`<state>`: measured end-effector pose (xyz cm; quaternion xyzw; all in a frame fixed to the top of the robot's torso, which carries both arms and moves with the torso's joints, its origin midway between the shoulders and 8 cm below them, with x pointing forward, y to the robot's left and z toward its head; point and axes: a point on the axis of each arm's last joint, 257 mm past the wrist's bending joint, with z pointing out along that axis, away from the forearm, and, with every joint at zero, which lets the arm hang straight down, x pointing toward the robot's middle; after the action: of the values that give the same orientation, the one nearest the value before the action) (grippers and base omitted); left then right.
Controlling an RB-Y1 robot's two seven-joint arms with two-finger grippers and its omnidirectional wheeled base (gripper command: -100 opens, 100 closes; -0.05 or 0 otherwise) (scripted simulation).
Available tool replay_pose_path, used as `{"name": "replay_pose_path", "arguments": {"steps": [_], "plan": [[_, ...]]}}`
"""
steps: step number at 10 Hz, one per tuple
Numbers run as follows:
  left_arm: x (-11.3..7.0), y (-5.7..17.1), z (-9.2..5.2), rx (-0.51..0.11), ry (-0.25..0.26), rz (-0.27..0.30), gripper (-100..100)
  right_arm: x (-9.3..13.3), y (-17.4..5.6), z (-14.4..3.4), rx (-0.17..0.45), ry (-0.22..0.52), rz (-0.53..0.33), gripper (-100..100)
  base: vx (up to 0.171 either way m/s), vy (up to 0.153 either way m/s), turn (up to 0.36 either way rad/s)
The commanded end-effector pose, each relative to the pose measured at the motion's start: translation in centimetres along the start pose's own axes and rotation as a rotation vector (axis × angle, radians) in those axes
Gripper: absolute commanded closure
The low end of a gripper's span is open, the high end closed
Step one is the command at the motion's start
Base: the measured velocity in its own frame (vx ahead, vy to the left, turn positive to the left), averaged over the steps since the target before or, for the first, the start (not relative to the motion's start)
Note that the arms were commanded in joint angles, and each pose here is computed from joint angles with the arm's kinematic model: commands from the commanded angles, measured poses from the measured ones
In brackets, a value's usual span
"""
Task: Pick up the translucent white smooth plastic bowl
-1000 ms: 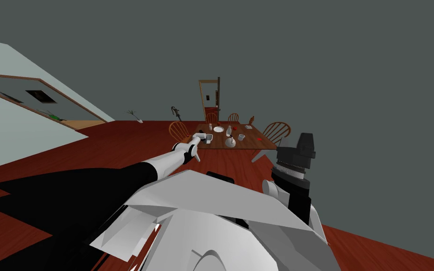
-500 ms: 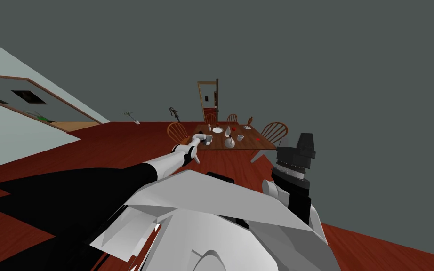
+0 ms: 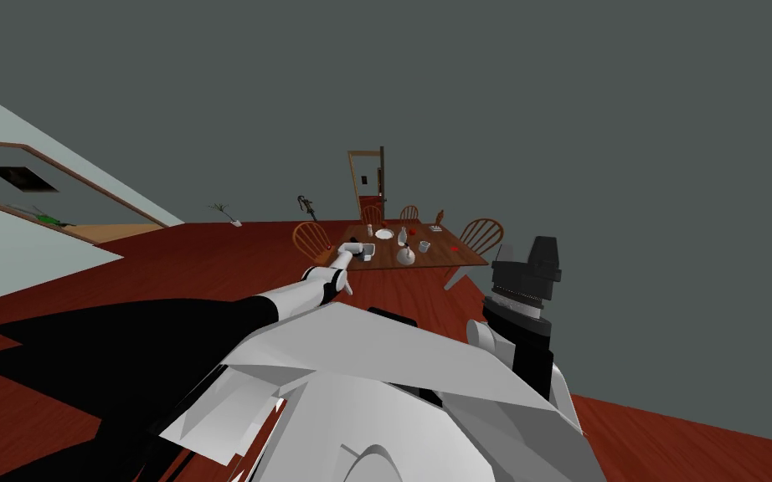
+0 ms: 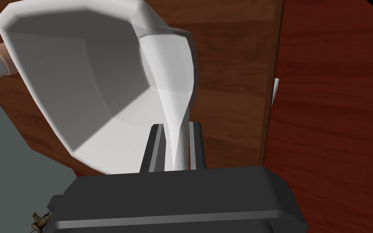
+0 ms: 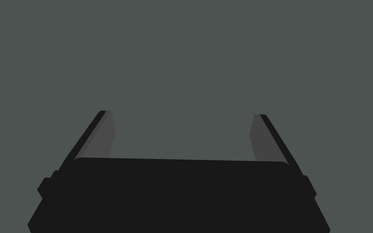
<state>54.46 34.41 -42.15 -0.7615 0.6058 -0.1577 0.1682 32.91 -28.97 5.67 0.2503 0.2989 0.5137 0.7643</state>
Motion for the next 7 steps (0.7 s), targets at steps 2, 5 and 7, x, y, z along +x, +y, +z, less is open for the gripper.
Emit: {"name": "replay_pose_path", "arguments": {"steps": [2, 5, 7], "plan": [[-1.2, 0.8, 0.1, 0.011, -0.011, -0.006, 100, 0.0, 0.0, 0.0, 0.000, 0.000, 0.000, 0, 0.008, -0.009, 0.007], [-2.8, 3.2, -0.1, -0.004, -0.019, -0.042, 100, 0.0, 0.0, 0.0, 0.000, 0.000, 0.000, 0, 0.041, 0.007, -0.093], [-3.0, 2.1, -0.8, 0.033, -0.020, -0.039, 100, 0.0, 0.0, 0.0, 0.000, 0.000, 0.000, 0, 0.024, 0.005, 0.008]]}}
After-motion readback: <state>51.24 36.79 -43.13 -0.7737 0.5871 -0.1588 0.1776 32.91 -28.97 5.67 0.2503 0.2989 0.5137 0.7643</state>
